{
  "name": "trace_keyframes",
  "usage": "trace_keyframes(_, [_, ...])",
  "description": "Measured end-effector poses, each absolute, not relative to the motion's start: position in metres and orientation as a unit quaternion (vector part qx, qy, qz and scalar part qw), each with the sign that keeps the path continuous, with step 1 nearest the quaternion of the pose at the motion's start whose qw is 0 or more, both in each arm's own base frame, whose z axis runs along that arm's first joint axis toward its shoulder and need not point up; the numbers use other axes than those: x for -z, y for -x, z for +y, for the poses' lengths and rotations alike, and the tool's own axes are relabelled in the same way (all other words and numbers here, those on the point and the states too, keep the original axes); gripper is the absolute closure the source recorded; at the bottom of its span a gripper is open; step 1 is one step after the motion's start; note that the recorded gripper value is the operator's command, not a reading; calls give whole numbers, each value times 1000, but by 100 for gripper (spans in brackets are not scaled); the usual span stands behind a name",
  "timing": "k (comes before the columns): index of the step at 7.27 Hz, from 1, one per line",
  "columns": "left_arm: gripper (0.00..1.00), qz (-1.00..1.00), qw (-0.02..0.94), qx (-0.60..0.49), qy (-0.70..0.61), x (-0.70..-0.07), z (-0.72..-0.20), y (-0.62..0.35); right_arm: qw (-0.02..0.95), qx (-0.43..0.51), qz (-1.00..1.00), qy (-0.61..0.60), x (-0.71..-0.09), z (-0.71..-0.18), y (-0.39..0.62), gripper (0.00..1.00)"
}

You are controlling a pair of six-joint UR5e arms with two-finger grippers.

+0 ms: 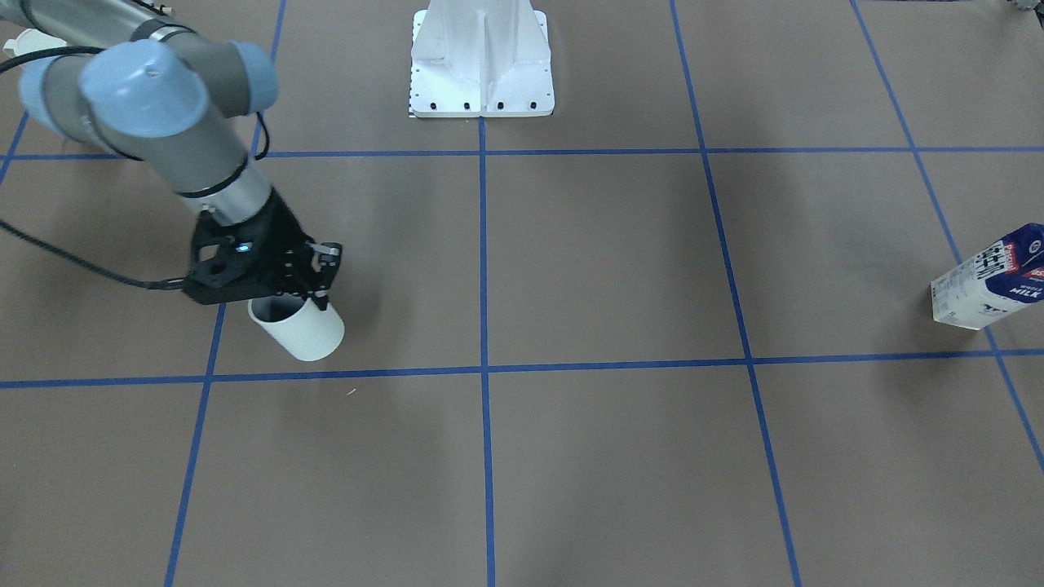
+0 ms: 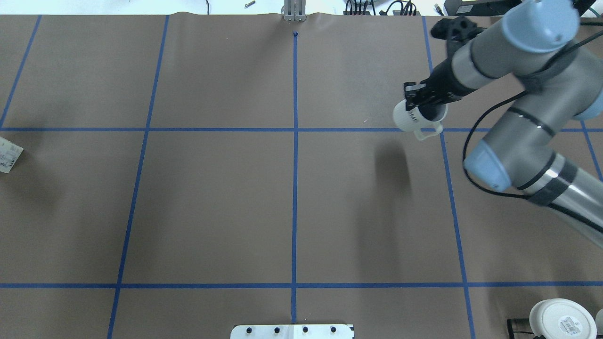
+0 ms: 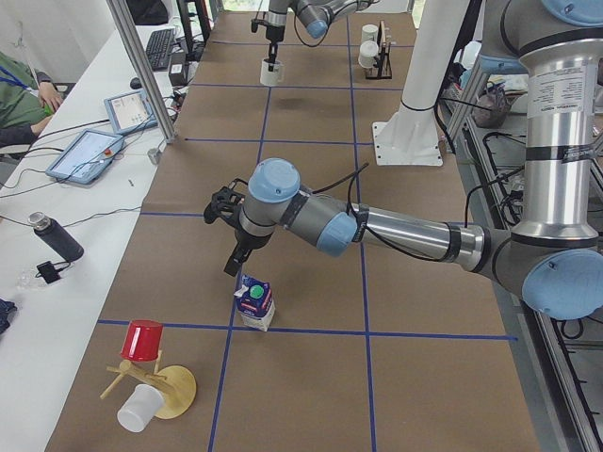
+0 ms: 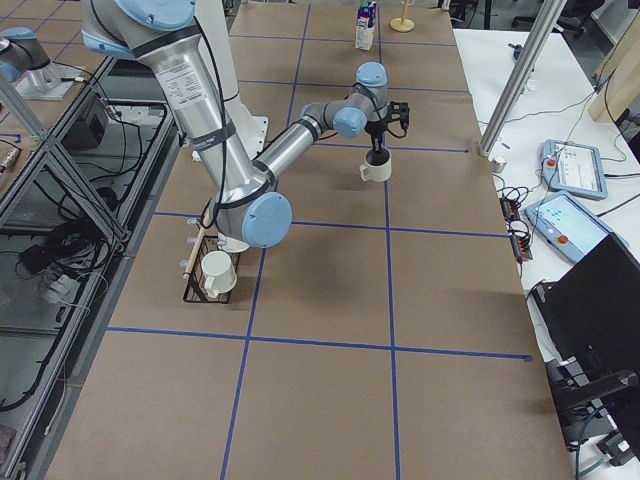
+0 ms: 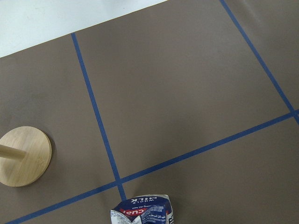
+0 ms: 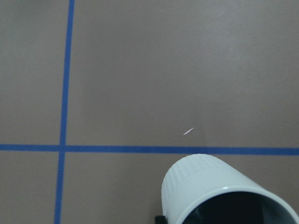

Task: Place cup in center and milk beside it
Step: 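Carry the white mug with the right gripper to the table's center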

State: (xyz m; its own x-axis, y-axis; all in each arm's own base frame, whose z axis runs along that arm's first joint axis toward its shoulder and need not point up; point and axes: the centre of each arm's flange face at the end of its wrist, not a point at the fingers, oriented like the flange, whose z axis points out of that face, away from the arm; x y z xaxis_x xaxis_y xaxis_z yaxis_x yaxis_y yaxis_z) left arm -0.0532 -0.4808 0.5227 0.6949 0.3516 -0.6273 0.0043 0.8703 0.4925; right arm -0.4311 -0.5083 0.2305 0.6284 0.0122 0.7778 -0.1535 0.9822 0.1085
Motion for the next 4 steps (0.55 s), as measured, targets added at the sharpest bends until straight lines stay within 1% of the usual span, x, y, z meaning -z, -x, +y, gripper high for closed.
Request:
trace_keyframes(2, [1, 379, 892, -95, -229, -530, -481, 53, 918, -50, -387, -64, -168, -455, 521, 100])
trace_keyframes(4, [1, 379, 893, -93, -223, -536, -482, 53, 928, -43, -368, -46, -128, -435, 594, 100])
